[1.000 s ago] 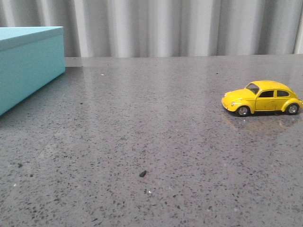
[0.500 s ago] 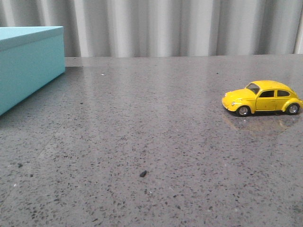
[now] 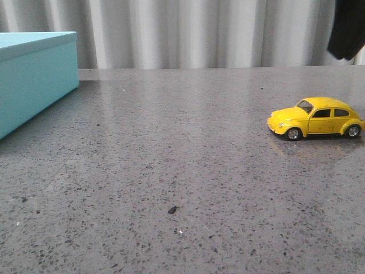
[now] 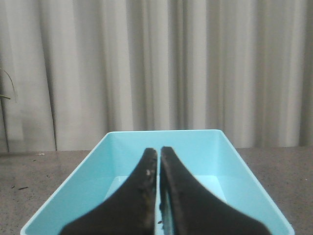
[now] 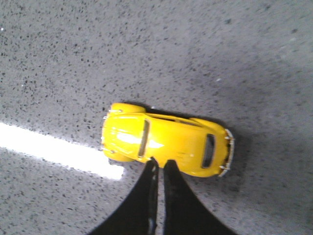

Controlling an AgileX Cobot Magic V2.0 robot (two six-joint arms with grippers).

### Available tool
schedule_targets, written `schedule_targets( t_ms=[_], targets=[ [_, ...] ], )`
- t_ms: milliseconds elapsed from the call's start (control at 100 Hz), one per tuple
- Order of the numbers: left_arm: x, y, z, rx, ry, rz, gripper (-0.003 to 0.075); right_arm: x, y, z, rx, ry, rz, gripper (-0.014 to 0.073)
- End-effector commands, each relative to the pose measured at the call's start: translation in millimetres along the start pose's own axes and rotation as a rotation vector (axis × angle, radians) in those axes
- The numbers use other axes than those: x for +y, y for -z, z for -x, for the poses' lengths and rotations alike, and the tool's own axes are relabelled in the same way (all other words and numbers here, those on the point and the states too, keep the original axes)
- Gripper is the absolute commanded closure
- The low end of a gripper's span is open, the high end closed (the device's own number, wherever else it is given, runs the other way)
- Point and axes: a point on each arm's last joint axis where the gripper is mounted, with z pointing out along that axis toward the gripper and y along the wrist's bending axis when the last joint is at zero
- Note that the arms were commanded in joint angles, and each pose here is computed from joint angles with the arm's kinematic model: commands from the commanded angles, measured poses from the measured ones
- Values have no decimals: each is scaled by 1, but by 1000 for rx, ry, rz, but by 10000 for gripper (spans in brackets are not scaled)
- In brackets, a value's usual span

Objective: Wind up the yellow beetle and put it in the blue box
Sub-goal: 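Lower the right gripper onto the roof of the yellow beetle car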

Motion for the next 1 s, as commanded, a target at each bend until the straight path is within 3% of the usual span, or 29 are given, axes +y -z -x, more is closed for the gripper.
schedule_targets(
  t_ms=[0, 560, 990],
  targets=[
    [-1, -2, 18, -94, 19, -12, 741, 3, 9, 13, -40, -16, 33, 656],
    [-1, -2, 18, -94, 19, -12, 741, 3, -27, 21, 70, -14, 22, 656],
    [-1, -2, 18, -94, 19, -12, 741, 1, -30, 22, 76, -5, -5, 656]
  ],
)
